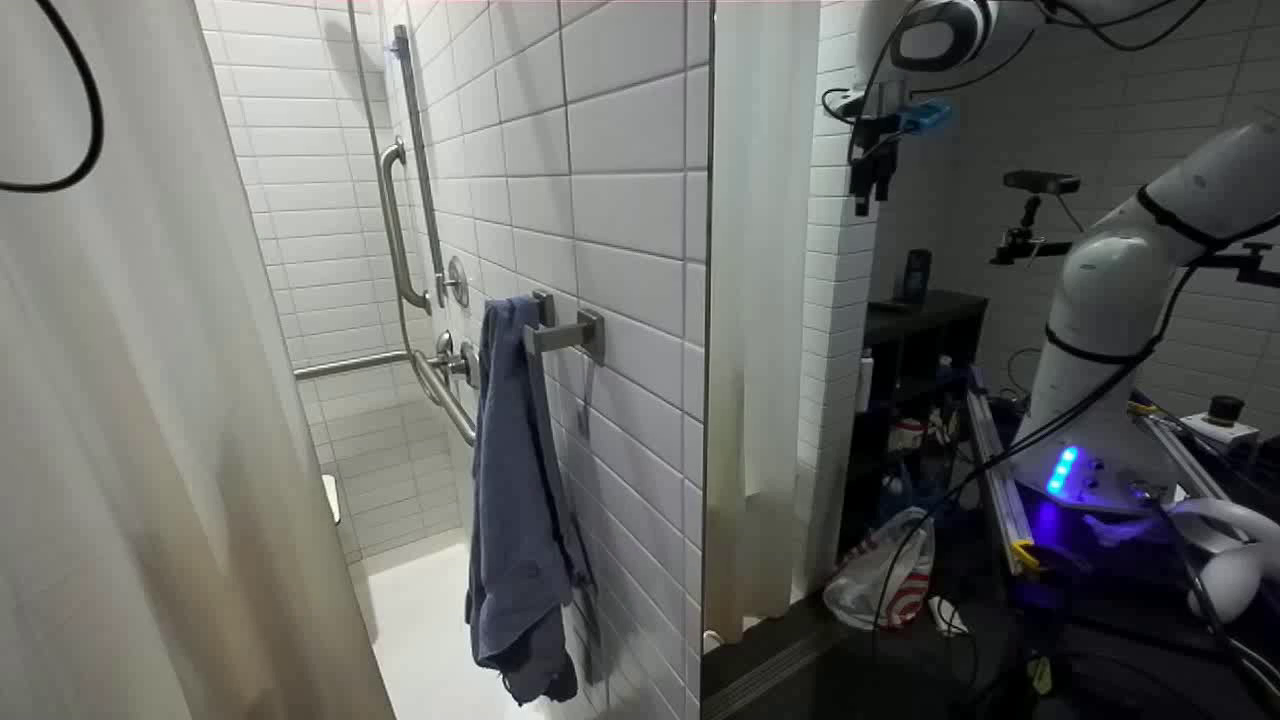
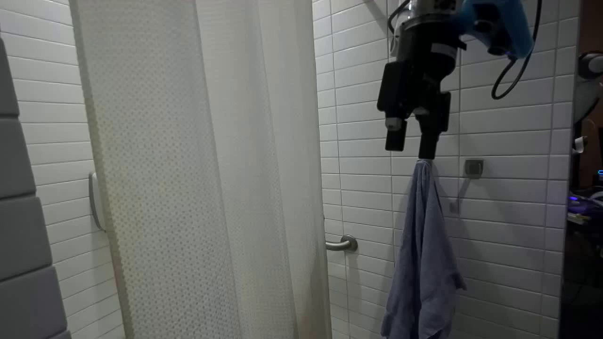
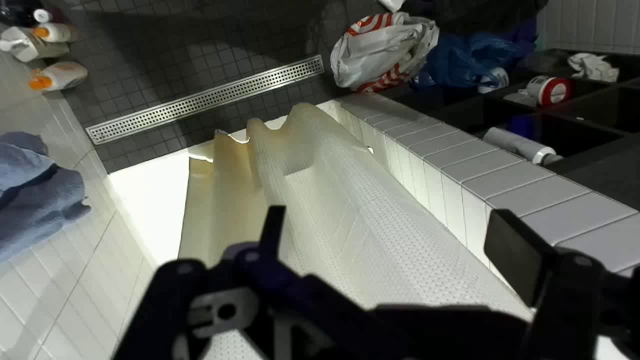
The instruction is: Move the shower curtain to the left
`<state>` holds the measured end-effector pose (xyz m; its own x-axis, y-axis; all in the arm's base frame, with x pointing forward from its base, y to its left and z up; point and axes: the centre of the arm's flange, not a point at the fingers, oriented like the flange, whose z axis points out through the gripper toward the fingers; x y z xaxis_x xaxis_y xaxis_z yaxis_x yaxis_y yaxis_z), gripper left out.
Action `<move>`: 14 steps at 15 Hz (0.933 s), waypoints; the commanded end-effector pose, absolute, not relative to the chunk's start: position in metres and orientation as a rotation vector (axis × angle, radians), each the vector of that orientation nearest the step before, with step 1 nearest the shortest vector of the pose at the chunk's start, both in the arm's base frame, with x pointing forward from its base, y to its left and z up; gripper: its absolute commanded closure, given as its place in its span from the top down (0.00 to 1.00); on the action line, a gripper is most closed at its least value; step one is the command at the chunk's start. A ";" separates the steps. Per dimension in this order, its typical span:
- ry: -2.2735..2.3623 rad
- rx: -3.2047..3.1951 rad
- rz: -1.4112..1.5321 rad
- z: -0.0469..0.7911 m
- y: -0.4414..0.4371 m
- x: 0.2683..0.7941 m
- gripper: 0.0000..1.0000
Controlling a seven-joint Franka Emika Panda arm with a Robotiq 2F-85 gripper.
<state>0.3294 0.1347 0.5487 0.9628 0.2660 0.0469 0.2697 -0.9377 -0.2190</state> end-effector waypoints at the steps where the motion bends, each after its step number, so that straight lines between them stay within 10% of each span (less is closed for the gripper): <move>1: -0.399 -2.889 -0.025 0.549 0.135 0.329 1.00; 14: -0.402 -2.972 -0.146 0.569 0.101 0.313 1.00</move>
<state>0.3297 0.1216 0.5535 0.9656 0.2521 0.0641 0.2596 -0.9486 -0.1809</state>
